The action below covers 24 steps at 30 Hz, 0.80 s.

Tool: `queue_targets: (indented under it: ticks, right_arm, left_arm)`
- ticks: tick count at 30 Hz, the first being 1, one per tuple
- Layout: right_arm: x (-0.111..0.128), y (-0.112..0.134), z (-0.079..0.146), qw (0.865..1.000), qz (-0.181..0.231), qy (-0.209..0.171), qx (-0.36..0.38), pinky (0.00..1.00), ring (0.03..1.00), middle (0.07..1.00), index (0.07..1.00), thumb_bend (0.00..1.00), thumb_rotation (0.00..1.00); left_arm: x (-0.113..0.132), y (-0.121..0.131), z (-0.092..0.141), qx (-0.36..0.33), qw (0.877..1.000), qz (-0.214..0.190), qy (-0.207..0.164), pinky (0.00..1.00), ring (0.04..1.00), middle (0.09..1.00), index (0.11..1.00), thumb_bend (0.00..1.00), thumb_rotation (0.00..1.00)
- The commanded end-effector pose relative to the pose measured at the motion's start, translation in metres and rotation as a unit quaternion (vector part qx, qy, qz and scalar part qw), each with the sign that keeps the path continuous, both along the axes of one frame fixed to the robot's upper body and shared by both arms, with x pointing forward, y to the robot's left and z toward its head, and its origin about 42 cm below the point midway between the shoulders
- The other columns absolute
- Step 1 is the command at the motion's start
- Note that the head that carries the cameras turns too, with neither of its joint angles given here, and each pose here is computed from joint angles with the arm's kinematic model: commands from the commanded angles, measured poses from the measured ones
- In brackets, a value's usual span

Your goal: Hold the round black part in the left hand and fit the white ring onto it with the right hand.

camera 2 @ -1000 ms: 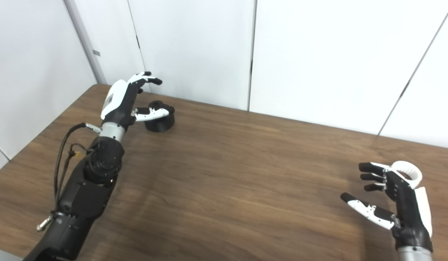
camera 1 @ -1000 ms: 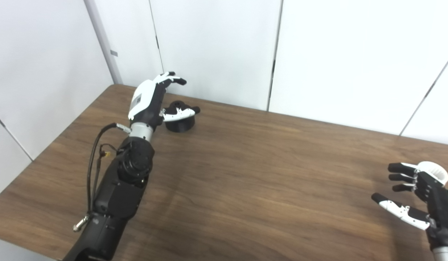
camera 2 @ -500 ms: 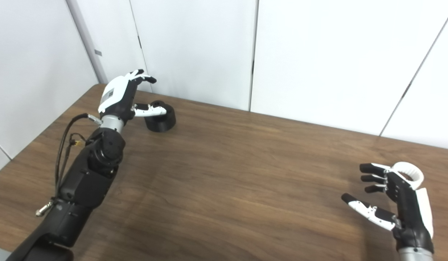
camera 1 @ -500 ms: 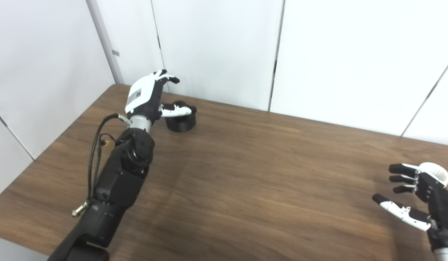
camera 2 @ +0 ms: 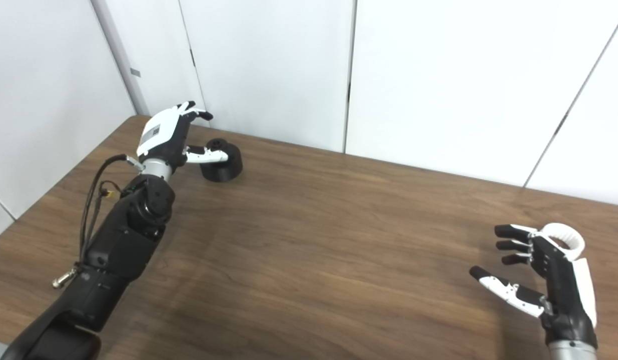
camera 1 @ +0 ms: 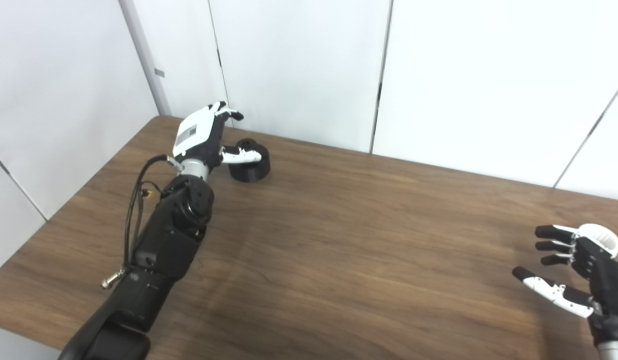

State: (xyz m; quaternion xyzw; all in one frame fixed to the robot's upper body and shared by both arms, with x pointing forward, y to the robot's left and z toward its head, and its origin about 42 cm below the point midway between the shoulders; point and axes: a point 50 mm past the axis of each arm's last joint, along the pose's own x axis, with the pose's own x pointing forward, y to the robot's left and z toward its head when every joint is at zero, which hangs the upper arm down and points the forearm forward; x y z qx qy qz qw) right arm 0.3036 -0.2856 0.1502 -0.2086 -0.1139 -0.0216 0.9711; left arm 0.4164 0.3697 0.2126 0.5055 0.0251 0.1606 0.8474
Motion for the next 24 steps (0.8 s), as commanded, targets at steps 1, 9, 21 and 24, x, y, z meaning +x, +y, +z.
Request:
queue_targets:
  ticks: [1,9,21,24]
  right_arm:
    - [0.005,0.001,0.020,0.999,0.006,-0.041,-0.001,0.53,0.644,0.690,0.654,0.58,0.02]
    - [0.003,0.003,0.022,0.999,0.007,-0.040,0.004,0.53,0.645,0.690,0.651,0.58,0.04]
    - [0.001,0.001,0.024,0.999,0.005,-0.044,-0.005,0.52,0.631,0.679,0.646,0.59,0.03]
    - [-0.001,0.001,0.024,0.999,0.006,-0.044,0.000,0.52,0.633,0.679,0.645,0.58,0.02]
  left_arm:
    - [0.013,0.007,0.036,0.033,0.998,0.008,-0.053,0.89,1.000,0.975,0.765,1.00,0.38]
    - [0.020,0.013,0.031,0.039,0.998,0.017,-0.035,0.88,1.000,0.975,0.764,1.00,0.40]
    - [0.024,0.014,0.024,0.041,0.999,0.024,-0.013,0.87,1.000,0.976,0.758,1.00,0.39]
    - [0.026,0.015,0.021,0.041,0.999,0.025,-0.005,0.91,1.000,0.984,0.763,1.00,0.40]
